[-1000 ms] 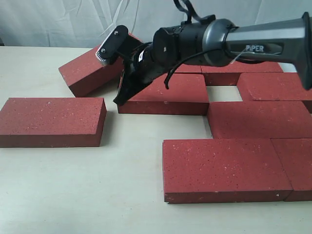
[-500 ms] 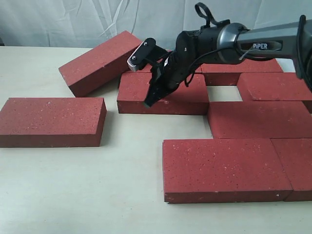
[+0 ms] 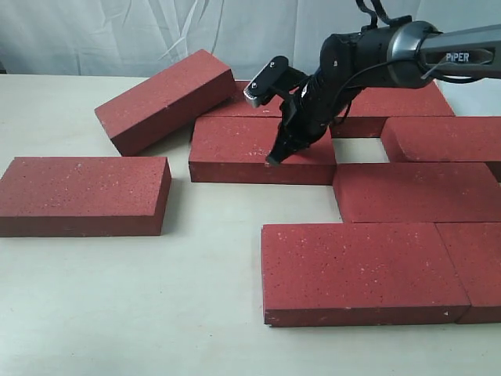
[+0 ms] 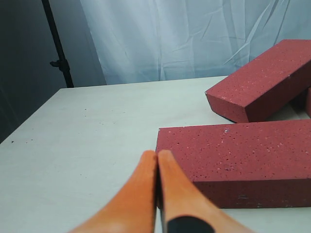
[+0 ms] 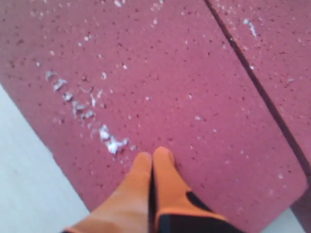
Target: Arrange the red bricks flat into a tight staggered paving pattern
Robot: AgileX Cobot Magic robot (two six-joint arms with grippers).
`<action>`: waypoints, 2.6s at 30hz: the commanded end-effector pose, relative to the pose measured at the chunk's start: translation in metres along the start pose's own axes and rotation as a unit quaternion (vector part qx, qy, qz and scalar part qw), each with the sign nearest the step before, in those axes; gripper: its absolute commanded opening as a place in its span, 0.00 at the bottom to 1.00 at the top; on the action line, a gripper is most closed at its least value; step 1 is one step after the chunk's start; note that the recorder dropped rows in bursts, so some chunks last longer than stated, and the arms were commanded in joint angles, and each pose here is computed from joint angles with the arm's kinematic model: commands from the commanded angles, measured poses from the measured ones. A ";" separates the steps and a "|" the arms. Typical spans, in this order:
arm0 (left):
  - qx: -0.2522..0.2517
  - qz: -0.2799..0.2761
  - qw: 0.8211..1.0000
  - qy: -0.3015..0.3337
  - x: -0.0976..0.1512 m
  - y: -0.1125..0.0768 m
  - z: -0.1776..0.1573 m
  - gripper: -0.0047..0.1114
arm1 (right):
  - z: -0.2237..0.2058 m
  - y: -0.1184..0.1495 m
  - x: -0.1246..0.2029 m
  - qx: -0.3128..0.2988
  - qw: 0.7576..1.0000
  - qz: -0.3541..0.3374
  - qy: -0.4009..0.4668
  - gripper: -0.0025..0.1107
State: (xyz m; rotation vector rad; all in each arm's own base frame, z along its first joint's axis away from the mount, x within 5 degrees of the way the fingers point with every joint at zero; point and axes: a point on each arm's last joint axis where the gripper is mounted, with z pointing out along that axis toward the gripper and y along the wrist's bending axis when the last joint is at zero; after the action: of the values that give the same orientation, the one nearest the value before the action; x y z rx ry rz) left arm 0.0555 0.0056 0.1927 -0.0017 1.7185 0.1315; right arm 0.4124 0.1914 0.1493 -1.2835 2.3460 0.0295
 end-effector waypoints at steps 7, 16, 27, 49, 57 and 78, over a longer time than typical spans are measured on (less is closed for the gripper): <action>-0.002 -0.005 1.000 -0.004 0.000 0.000 0.000 0.04 | -0.034 0.089 -0.090 -0.076 0.984 -0.090 -0.135 0.01; -0.002 -0.005 1.000 -0.004 0.000 0.000 0.000 0.04 | 0.018 0.089 -0.138 -0.070 0.988 -0.105 -0.084 0.01; -0.002 -0.005 1.000 -0.004 0.000 0.000 0.000 0.04 | 0.049 0.084 -0.114 -0.026 0.986 -0.163 0.015 0.01; -0.002 -0.005 1.000 -0.004 0.000 0.000 0.000 0.04 | 0.050 0.043 -0.090 0.014 0.990 -0.113 0.081 0.01; -0.002 -0.005 1.000 -0.004 0.000 0.000 0.000 0.04 | 0.050 0.043 -0.091 0.006 0.991 -0.109 0.074 0.01; -0.002 -0.005 1.000 -0.004 0.000 0.000 0.000 0.04 | 0.024 0.046 -0.117 -0.018 0.998 -0.052 -0.038 0.47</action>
State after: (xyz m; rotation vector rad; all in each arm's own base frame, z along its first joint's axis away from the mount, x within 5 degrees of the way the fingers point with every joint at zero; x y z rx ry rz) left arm 0.0555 0.0056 0.1927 -0.0017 1.7185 0.1315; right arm 0.4271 0.3312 0.1550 -1.4257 2.2482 0.1698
